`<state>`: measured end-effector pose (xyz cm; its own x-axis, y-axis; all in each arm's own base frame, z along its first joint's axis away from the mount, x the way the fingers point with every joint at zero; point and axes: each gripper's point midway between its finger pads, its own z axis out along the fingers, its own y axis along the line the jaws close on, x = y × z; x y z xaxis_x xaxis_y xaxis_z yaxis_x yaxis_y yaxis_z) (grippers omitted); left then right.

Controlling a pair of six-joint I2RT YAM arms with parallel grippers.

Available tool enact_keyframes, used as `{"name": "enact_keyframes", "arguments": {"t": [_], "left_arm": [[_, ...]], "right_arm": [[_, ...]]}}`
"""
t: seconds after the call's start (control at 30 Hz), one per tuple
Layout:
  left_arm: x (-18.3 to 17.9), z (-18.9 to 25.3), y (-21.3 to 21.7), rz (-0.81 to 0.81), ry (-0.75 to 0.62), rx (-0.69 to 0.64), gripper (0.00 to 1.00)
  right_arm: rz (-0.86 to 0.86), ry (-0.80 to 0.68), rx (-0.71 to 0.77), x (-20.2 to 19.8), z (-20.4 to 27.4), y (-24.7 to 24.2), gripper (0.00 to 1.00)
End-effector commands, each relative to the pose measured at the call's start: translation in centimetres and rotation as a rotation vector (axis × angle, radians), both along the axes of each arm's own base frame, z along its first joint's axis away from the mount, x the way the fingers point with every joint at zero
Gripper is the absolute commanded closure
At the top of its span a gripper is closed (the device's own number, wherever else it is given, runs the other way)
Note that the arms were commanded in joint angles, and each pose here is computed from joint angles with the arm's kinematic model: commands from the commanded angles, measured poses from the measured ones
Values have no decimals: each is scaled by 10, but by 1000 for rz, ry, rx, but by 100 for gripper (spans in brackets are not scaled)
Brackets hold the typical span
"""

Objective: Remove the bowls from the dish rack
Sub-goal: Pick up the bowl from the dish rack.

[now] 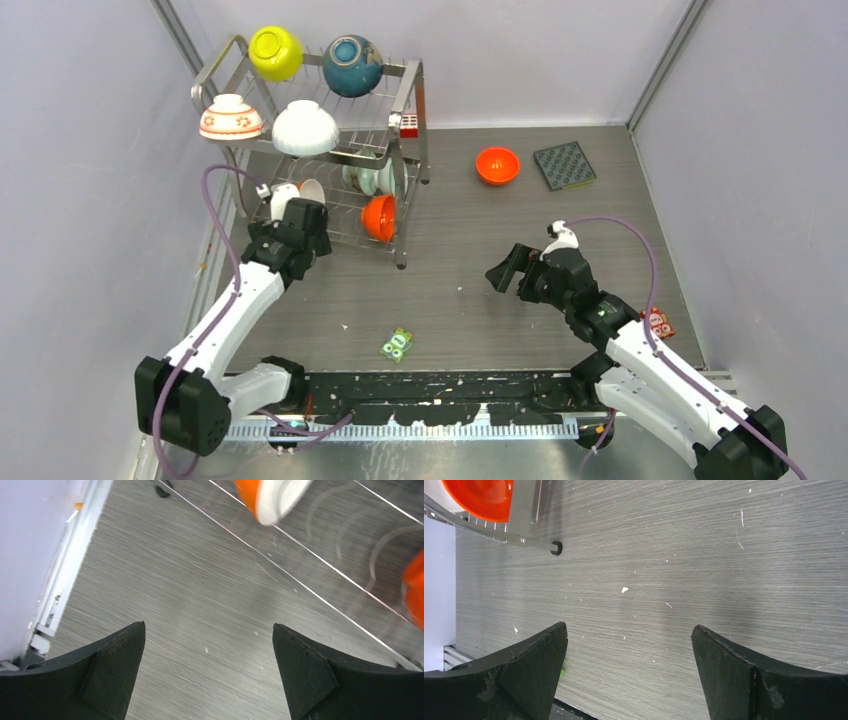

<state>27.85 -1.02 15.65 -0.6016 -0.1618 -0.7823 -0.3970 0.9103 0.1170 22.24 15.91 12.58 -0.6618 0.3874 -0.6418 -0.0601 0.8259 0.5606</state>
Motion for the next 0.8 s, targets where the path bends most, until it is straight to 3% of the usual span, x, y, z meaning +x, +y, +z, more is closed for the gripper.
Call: {"name": "enact_keyframes", "arguments": {"t": [0.0,0.17,0.33,0.43,0.77], "left_arm": [[29,14,20,0,-1,-12,0],[45,2,28,-56,26,32,0],[54,-5,30,-96,-15,68,9],[62,0,26,-118,-72,59,14],[84,13,27,-56,-283,29,14]], "right_arm": [[9,-19,24,-2,5,1,3],[11,-20,26,-7,5,-1,3],[11,-20,26,-10,2,-3,3],[12,-17,25,-11,1,-3,3],[13,-20,25,-14,1,-5,4]]}}
